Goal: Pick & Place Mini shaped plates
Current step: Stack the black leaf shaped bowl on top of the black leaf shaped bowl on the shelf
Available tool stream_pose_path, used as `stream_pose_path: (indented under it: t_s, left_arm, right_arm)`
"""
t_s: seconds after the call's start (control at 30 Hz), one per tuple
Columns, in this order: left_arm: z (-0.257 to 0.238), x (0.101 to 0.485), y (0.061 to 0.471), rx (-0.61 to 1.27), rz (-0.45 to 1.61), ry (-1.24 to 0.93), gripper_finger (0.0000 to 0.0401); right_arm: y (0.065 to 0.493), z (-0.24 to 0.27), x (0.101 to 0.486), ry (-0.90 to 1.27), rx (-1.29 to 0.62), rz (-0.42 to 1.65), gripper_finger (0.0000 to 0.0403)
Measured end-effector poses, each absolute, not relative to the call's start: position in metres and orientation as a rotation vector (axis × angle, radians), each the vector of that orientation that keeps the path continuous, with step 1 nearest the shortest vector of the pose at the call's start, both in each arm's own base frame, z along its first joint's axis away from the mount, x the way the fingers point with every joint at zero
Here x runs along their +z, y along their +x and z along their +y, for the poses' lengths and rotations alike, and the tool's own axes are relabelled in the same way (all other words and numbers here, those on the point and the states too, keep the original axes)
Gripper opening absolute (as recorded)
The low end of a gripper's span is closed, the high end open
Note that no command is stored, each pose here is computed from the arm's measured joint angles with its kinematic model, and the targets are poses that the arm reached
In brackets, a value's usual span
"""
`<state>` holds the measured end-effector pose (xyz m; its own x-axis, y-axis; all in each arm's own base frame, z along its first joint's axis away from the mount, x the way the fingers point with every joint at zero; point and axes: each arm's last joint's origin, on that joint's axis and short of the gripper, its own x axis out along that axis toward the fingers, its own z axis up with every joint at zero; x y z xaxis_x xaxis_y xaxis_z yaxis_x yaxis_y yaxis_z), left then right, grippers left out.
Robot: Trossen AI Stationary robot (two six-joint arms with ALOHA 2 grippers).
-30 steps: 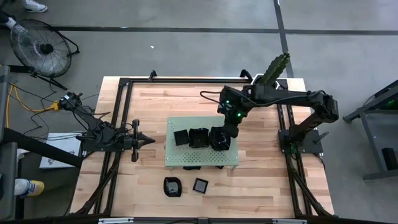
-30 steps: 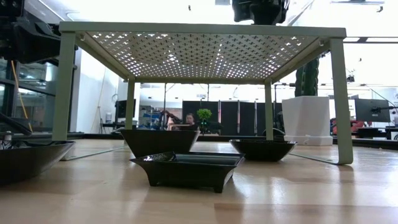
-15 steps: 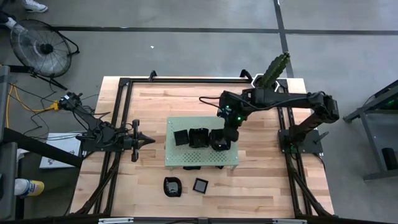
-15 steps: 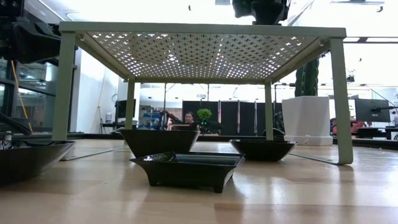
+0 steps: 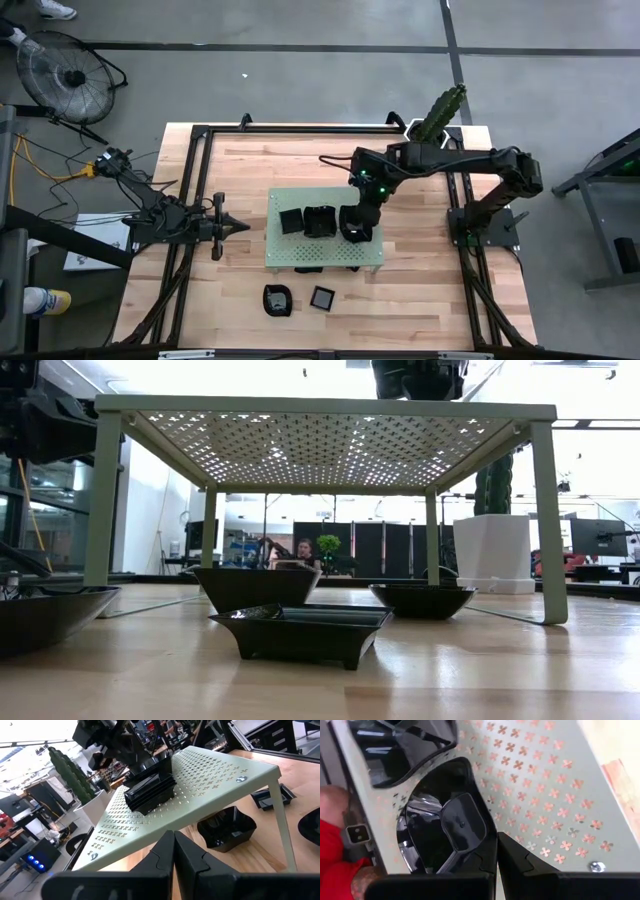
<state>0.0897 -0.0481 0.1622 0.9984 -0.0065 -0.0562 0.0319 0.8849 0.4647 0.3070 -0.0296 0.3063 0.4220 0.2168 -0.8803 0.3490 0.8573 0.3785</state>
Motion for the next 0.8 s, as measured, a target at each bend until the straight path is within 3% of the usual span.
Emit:
stream_pose_path:
  t_s: [0.8]
  left_arm:
    - [-0.0483, 0.1621, 0.0899, -0.021, 0.055, 0.485, 0.0001]
  right_arm:
    - [0.3027, -0.0307, 0.3044, 0.571, -0.132, 1.192, 0.0001]
